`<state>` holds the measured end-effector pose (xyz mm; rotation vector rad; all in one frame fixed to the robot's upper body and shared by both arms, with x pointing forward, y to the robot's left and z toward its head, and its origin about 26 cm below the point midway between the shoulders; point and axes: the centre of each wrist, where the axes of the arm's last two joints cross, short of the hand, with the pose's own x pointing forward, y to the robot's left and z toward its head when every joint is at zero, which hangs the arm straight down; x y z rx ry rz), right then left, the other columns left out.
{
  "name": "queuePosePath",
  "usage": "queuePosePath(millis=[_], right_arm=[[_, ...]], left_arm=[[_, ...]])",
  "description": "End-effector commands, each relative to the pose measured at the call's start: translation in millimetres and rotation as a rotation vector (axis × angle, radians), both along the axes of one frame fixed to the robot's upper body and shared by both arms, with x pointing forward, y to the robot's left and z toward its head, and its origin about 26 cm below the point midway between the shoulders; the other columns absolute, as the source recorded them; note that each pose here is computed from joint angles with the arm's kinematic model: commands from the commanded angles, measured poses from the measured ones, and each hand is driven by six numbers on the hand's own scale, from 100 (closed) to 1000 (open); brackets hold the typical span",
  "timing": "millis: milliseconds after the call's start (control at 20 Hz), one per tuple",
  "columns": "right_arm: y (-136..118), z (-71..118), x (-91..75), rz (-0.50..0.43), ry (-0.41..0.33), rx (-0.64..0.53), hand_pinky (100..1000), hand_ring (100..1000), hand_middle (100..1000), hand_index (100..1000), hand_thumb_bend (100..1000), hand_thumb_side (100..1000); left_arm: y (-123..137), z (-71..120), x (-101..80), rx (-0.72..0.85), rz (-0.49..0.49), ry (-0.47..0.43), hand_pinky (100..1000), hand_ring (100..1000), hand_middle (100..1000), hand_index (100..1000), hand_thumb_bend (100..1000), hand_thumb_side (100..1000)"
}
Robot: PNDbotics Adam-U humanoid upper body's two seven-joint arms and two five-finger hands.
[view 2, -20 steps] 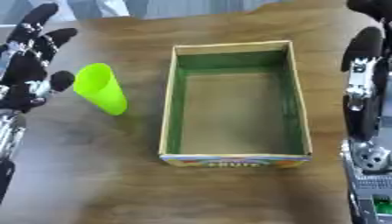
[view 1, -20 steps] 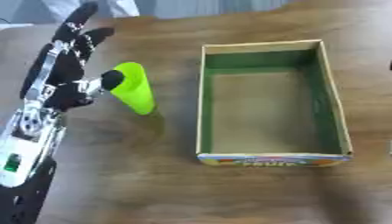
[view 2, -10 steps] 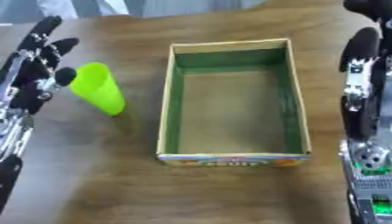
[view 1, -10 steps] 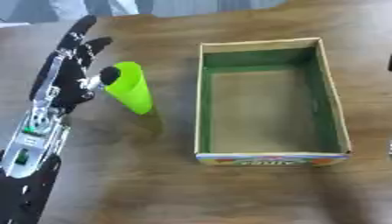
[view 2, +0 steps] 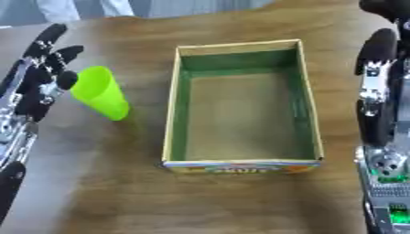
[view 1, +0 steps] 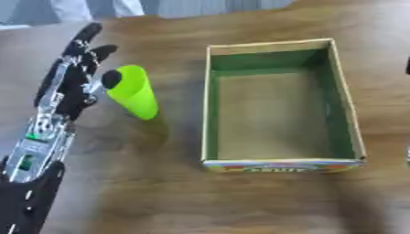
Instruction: Pick up objects on the table and place them in the box.
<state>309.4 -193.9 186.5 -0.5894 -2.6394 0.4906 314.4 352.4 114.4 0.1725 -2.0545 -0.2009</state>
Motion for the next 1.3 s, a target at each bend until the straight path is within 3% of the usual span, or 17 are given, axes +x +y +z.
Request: queuePosePath(millis=[50, 550, 1300], right_arm=[[0.0, 6.4, 0.1, 0.007, -0.022, -0.004, 176, 760, 862, 896, 100, 1000], [0.6, 6.9, 0.1, 0.011, -0.023, -0.003, 175, 761, 862, 896, 100, 1000], [2.1, 9.3, 0.2, 0.018, -0.03, -0.002, 174, 761, 863, 896, 100, 1000]], left_arm=[[9.0, 13.6, 1.1, 0.034, 0.009, -0.033, 959, 846, 1000, 1000, 1000, 442], [23.0, 14.4, 4.6, 0.053, 0.038, -0.02, 961, 846, 1000, 1000, 1000, 446], [25.9, -9.4, 6.5, 0.066, 0.035, 0.05, 964, 845, 1000, 1000, 1000, 458]])
